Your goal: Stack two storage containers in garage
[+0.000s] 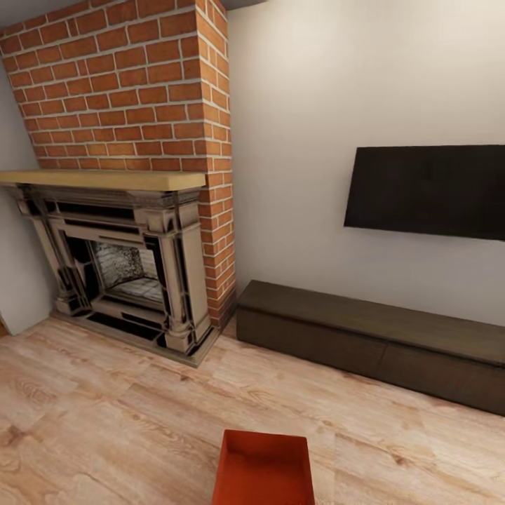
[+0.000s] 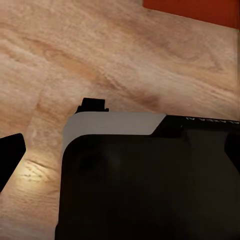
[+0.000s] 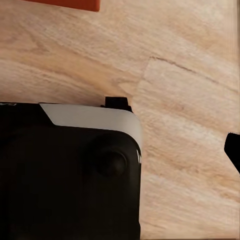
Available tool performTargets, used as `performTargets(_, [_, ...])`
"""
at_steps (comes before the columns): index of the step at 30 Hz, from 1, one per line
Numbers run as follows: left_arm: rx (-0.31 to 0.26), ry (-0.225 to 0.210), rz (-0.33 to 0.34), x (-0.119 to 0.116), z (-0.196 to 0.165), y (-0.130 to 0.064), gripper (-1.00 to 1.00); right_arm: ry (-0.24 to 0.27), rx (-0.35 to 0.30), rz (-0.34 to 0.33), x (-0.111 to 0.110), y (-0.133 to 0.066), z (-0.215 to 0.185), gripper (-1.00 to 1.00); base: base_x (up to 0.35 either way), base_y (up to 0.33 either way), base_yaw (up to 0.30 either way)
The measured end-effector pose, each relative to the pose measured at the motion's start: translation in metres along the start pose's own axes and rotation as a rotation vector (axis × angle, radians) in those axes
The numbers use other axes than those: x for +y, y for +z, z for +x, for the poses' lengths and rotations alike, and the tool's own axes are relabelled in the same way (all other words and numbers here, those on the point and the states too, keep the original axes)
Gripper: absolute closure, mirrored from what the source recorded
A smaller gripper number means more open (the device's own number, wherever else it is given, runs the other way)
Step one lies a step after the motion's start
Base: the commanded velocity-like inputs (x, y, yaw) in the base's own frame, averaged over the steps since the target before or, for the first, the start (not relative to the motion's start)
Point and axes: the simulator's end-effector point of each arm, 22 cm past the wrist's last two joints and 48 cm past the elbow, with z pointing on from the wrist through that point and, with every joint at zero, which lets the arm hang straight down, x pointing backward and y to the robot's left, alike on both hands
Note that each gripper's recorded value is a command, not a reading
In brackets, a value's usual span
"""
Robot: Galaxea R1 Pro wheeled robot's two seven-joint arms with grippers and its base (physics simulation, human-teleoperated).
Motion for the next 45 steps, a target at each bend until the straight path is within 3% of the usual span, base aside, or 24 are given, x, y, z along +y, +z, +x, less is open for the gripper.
performTargets(10, [0.000,0.000,0.000,0.0001,0.0002,0.0000,-1.00,0.000,0.000,0.001,-0.0008,0.0001,0.0001,-1.00,0.000,0.000,-0.173])
performTargets(45, [0.014,0.000,-0.002,0.0007,0.0057,0.0009,-1.00,-0.003,0.018,0.000,-0.0006,0.0008,0.0064,-1.00,0.000,0.000,-0.020])
